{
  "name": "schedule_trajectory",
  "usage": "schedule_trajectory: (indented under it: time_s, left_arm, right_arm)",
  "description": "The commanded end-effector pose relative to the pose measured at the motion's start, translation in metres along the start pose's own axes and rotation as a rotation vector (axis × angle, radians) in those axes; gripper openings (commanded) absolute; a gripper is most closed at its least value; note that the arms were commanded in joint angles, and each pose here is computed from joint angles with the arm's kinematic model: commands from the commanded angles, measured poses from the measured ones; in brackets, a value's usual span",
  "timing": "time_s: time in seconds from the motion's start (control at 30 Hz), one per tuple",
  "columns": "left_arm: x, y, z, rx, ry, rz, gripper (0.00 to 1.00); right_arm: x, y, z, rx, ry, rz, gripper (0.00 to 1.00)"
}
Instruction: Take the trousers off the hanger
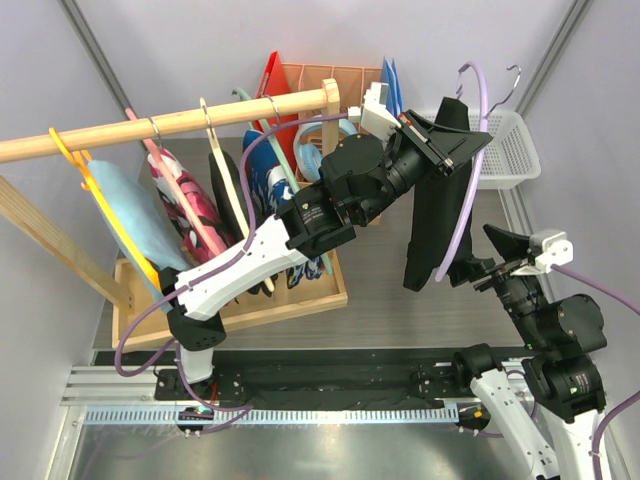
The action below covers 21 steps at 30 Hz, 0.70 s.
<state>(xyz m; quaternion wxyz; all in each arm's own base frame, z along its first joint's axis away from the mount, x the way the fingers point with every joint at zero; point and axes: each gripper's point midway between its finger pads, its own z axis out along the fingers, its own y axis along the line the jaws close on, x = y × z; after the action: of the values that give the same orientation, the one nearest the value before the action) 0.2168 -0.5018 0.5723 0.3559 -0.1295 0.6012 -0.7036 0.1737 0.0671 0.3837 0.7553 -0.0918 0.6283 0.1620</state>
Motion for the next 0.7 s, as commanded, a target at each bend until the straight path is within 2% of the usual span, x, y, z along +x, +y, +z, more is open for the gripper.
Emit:
schedule_trajectory:
  time_s: [0.0, 0.23, 0.67]
  left_arm:
    - [-0.038, -0.068, -0.022, 0.176, -0.065, -0.045, 0.0]
    - [-0.038, -0.069, -0.023, 0.176, -0.065, -0.043, 0.0]
    - [-0.034, -0.066, -0.02, 0.173, -0.054, -0.064, 0.0]
  right_arm:
    - [-0.003, 0.027, -0.001, -0.154, -0.026, -0.006, 0.9]
    - [0.012, 0.036, 0.002, -0.218, 0.027, -0.007, 0.93]
    - [-0.014, 0.039, 0.026, -0.229, -0.094, 0.051, 0.94]
